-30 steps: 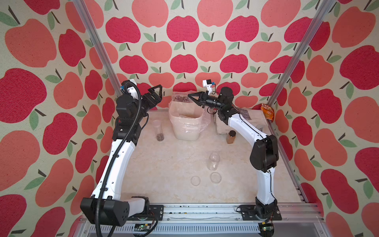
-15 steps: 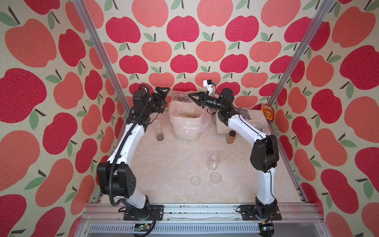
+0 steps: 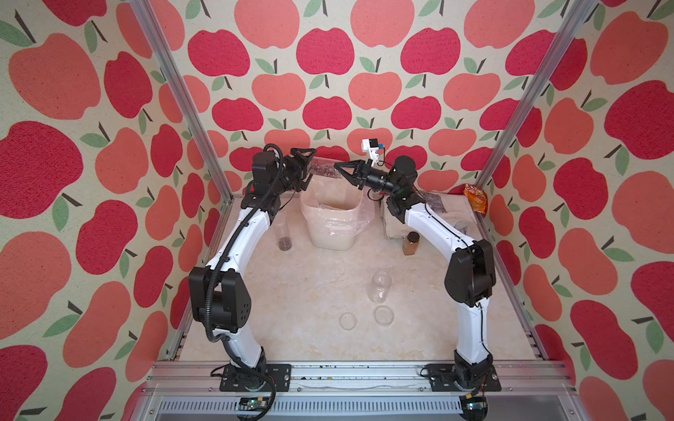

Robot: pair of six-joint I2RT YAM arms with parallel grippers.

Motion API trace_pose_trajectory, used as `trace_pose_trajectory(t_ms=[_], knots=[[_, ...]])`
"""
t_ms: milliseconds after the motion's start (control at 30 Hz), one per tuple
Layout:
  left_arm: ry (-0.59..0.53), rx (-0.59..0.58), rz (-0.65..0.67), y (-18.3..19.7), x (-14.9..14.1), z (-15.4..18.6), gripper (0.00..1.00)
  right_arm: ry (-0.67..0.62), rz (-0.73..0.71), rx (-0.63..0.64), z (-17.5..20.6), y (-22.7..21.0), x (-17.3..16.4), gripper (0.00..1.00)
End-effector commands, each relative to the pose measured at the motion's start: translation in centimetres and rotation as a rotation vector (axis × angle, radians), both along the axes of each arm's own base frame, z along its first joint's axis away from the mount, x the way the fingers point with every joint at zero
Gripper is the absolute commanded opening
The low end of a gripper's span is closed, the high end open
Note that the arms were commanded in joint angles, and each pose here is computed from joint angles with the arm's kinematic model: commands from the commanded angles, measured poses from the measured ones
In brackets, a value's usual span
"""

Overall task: Empty the moldy dried flower tea in the jars
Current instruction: Adjust the jar.

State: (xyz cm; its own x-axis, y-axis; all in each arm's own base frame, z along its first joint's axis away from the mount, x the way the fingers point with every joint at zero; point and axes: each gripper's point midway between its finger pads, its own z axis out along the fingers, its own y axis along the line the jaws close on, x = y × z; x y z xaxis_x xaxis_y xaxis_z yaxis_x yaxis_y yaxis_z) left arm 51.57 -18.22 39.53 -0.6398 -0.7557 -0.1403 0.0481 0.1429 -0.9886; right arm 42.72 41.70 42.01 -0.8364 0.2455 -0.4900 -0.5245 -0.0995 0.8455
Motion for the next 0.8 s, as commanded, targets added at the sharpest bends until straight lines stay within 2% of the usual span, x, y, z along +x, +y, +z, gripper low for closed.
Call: trace_pose_trajectory(t_ms=[0, 267, 600, 767], knots=[[-0.047, -0.039, -0.044, -1.3, 0.0, 1.7, 0.83, -0.054, 0.038, 0.036, 2.0, 0.3, -1.4, 0.00], [-0.055, -0.046, -0.044, -1.5, 0.4, 1.5, 0.60, -0.037, 0.037, 0.032, 1.3, 0.5, -1.0, 0.00], [-0.068, 0.010, -0.018, -1.0, 0.4, 0.7, 0.29, -0.029, 0.025, 0.032, 0.9, 0.1, -0.5, 0.14], [-0.080, 0.066, 0.009, -0.4, 0.4, 0.4, 0.18, -0.031, 0.013, 0.033, 1.0, -0.5, -0.3, 0.25]])
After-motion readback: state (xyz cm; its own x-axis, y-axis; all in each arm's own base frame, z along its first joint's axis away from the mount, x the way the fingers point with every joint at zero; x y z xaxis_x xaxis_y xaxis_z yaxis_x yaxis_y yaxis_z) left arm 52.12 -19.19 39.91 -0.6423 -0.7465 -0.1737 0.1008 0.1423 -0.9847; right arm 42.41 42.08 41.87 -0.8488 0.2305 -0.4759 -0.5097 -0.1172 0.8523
